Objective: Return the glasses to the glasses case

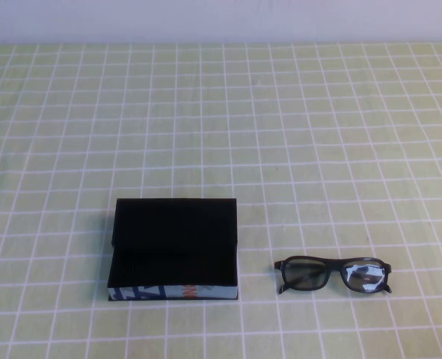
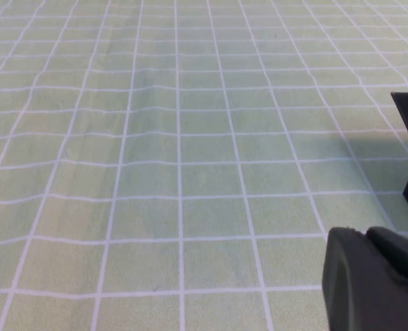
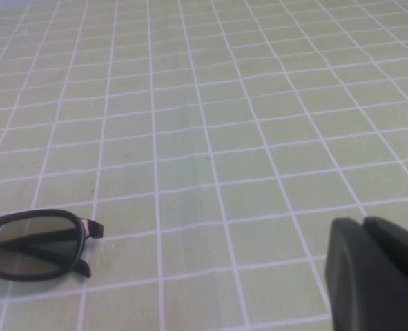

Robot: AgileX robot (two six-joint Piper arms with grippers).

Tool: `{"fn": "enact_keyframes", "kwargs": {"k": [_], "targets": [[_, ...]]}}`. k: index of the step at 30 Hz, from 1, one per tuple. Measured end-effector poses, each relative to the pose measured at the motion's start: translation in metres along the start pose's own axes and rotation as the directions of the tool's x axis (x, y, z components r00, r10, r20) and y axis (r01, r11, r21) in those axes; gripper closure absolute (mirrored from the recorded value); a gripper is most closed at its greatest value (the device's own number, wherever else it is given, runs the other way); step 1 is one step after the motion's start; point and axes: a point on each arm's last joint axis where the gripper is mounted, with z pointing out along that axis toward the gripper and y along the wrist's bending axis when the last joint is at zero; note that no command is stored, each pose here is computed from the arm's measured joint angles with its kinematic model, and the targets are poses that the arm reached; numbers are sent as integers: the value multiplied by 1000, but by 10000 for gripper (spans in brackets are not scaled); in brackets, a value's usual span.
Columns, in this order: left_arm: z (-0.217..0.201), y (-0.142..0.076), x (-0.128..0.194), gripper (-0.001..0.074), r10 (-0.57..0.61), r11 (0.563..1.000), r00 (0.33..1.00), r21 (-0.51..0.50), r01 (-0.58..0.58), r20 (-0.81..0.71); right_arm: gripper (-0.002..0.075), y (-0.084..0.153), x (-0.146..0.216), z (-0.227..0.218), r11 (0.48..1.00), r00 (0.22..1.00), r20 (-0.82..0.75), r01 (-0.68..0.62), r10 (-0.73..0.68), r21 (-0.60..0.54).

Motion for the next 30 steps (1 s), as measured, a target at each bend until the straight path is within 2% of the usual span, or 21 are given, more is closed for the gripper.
{"fn": "enact_keyframes", "kwargs": {"k": [24, 30], "targets": [[0, 0, 0, 736, 1, 1000, 1000, 0, -1, 0, 743, 0, 0, 0, 1000, 1000, 3, 0, 0, 0], [0, 0, -1, 736, 1, 1000, 1000, 0, -1, 12, 743, 0, -10, -1, 1000, 994, 111, -4, 4, 3]]}}
